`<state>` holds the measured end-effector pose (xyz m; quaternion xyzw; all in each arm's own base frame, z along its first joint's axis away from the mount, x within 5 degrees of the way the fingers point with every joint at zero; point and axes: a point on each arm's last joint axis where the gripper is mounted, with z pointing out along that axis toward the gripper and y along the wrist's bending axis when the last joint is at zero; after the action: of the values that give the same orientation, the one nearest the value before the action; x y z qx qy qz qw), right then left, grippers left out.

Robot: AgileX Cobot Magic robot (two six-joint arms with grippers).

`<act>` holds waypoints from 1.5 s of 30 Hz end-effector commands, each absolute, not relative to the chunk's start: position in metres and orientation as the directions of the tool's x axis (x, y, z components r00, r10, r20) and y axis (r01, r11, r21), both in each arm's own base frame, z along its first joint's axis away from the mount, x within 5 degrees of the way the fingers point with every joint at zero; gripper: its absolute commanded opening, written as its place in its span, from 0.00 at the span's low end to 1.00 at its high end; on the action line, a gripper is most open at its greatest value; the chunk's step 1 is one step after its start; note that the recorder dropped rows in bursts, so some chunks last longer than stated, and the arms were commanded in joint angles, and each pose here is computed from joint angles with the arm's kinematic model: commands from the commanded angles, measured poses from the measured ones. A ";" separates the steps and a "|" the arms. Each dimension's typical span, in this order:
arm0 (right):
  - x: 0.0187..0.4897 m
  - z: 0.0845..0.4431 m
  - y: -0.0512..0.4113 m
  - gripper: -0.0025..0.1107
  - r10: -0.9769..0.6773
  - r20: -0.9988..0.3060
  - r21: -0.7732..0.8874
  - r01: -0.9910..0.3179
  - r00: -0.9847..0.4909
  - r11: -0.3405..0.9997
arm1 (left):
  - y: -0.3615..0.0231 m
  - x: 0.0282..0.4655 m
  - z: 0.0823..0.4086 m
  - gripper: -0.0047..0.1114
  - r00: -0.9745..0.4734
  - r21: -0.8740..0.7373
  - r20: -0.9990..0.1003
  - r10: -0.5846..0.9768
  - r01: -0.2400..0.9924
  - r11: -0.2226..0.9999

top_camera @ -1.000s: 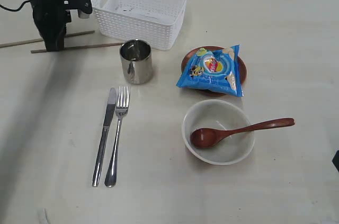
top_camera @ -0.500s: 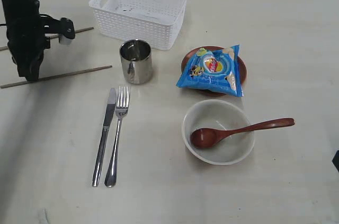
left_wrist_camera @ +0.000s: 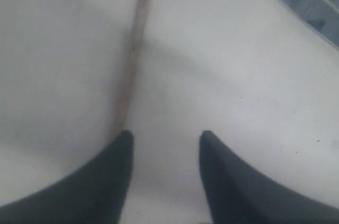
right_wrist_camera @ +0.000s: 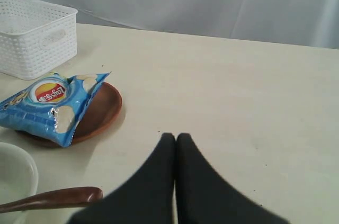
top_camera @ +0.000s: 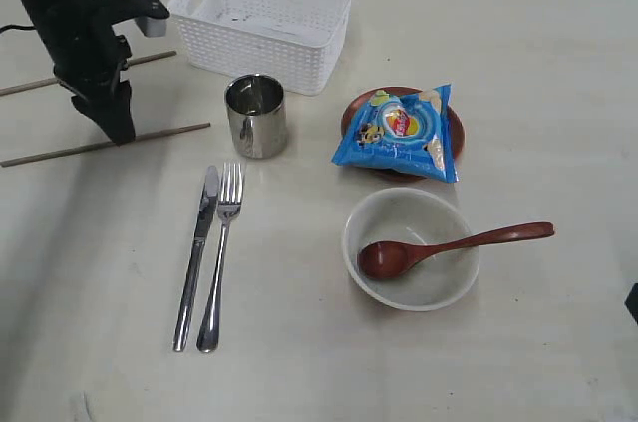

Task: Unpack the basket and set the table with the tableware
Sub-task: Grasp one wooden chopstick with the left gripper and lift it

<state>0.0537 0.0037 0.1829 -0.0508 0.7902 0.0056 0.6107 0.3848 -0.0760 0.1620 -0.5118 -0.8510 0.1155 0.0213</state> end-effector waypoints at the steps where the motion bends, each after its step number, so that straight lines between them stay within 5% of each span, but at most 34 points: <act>1: 0.054 0.183 0.003 0.02 -0.074 -0.967 -0.056 -0.081 -0.244 0.995 | -0.086 0.390 0.161 0.57 -0.440 -0.153 -0.150 0.885 0.895 0.419; 5: 0.054 0.183 0.003 0.02 -0.074 -0.967 -0.056 -0.081 -0.244 0.995 | -0.085 0.392 0.158 0.48 -0.414 -0.129 -0.149 0.898 0.908 0.398; 19: 0.054 0.183 0.003 0.02 -0.074 -0.967 -0.056 -0.081 -0.244 0.995 | -0.087 0.376 0.124 0.54 -0.316 -0.036 0.011 0.949 0.948 0.316; 25: 0.054 0.183 0.003 0.02 -0.074 -0.967 -0.056 -0.081 -0.244 0.995 | -0.089 0.376 0.115 0.53 -0.322 0.036 -0.028 0.946 0.946 0.323; 28: 0.054 0.183 0.003 0.02 -0.074 -0.967 -0.056 -0.081 -0.244 0.995 | -0.088 0.376 0.115 0.46 -0.314 0.037 -0.016 0.949 0.949 0.314; 37: 0.054 0.183 0.003 0.02 -0.074 -0.967 -0.056 -0.081 -0.244 0.995 | -0.086 0.364 0.109 0.04 -0.354 -0.034 0.030 0.935 0.934 0.355; 45: 0.054 0.183 0.003 0.02 -0.074 -0.967 -0.056 -0.081 -0.244 0.995 | -0.070 0.349 0.090 0.04 -0.355 0.013 0.147 0.923 0.934 0.357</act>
<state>0.0537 0.0037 0.1829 -0.0508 0.7902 0.0056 0.6107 0.3575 -0.0794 0.1122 -0.5752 -0.8176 -0.0256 0.0097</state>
